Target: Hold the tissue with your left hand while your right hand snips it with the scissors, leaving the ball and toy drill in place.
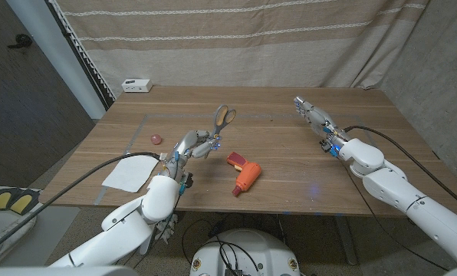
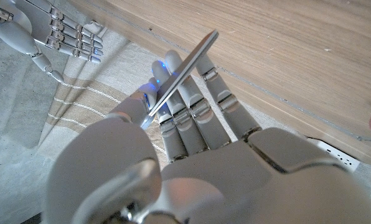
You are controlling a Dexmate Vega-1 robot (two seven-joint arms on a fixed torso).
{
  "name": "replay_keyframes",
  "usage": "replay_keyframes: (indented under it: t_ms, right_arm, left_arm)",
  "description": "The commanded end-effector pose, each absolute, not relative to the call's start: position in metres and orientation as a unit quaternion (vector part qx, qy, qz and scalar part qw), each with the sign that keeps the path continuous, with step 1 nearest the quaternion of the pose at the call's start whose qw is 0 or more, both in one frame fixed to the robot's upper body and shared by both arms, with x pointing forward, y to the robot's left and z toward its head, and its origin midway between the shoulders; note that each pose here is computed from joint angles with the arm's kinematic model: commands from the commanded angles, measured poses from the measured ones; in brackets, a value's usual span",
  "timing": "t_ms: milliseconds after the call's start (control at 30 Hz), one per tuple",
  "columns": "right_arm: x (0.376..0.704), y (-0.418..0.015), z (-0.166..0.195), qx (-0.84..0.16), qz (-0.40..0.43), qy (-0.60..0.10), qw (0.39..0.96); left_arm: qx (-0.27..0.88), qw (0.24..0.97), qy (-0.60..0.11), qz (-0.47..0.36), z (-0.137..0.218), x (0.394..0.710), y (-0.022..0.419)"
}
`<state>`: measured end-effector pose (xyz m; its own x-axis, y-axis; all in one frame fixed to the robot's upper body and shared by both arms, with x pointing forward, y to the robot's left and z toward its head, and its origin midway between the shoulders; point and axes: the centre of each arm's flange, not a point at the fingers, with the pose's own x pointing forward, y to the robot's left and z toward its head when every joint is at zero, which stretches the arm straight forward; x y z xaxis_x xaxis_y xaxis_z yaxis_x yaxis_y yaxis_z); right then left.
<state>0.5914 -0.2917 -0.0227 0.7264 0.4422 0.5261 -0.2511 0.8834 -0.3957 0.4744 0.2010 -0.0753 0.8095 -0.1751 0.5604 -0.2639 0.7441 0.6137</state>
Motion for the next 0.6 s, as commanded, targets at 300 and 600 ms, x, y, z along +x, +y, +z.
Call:
replay_keyframes:
  t_ms: [300,600]
  right_arm:
    - [0.5868,-0.3003,-0.0223,-0.150,0.191,-0.316,0.917]
    - [0.5841,-0.3011,-0.0184,-0.148,0.195,-0.323,0.914]
  left_arm:
    - [0.415,0.838,-0.347,0.069,-0.0600,0.4747,0.1899]
    - [0.428,0.819,-0.368,0.106,-0.0584,0.4739,0.1854]
